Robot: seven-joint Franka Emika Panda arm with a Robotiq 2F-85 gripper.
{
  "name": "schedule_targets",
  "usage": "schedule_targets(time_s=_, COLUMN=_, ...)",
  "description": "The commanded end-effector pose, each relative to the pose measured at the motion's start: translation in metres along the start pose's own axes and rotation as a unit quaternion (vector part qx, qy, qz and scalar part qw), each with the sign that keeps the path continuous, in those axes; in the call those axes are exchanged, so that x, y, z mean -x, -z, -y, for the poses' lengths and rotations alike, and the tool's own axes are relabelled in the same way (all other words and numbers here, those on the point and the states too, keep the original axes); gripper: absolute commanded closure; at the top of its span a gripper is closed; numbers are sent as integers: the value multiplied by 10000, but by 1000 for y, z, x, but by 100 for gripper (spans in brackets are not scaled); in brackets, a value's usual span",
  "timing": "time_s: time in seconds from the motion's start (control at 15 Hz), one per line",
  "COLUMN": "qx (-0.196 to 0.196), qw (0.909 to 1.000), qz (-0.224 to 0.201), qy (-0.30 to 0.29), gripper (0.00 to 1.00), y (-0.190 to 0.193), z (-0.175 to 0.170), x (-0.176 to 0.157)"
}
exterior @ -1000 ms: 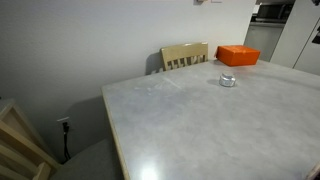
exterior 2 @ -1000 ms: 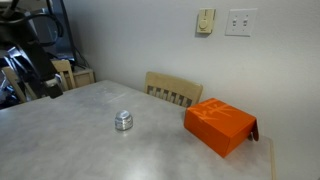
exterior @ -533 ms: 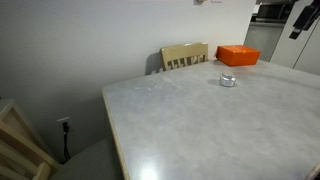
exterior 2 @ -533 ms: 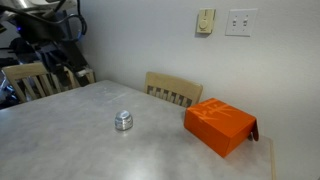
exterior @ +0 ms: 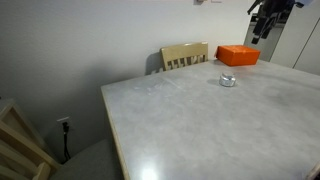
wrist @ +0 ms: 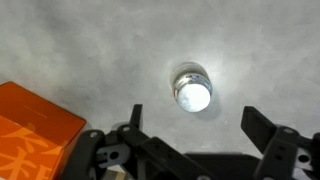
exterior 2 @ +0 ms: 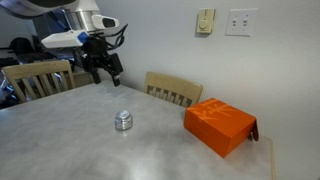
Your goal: Put the silver lid of the container on the table
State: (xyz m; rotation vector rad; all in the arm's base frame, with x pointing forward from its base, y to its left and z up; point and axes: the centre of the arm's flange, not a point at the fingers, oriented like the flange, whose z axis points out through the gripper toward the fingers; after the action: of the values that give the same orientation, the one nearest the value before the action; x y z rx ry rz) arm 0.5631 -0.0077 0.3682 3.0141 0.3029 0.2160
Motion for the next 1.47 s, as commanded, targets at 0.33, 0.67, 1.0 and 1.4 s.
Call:
schedule_targets(time_s=0.33, qx=-606, qw=9975, qz=336, qy=-172, gripper=0, y=-92, z=4, x=-48)
schedule_targets(time_s=0.67, qx=-607, qw=9969, qz=424, qy=-263, gripper=0, y=-112, z=10, x=-41)
schedule_targets(time_s=1.0, qx=-621, qw=9968, qz=434, qy=-267, gripper=0, y=-122, z=11, x=-45)
schedule_targets(time_s=1.4, qx=-654, qw=9963, qz=505, qy=-226, gripper=0, y=-124, z=9, x=-49)
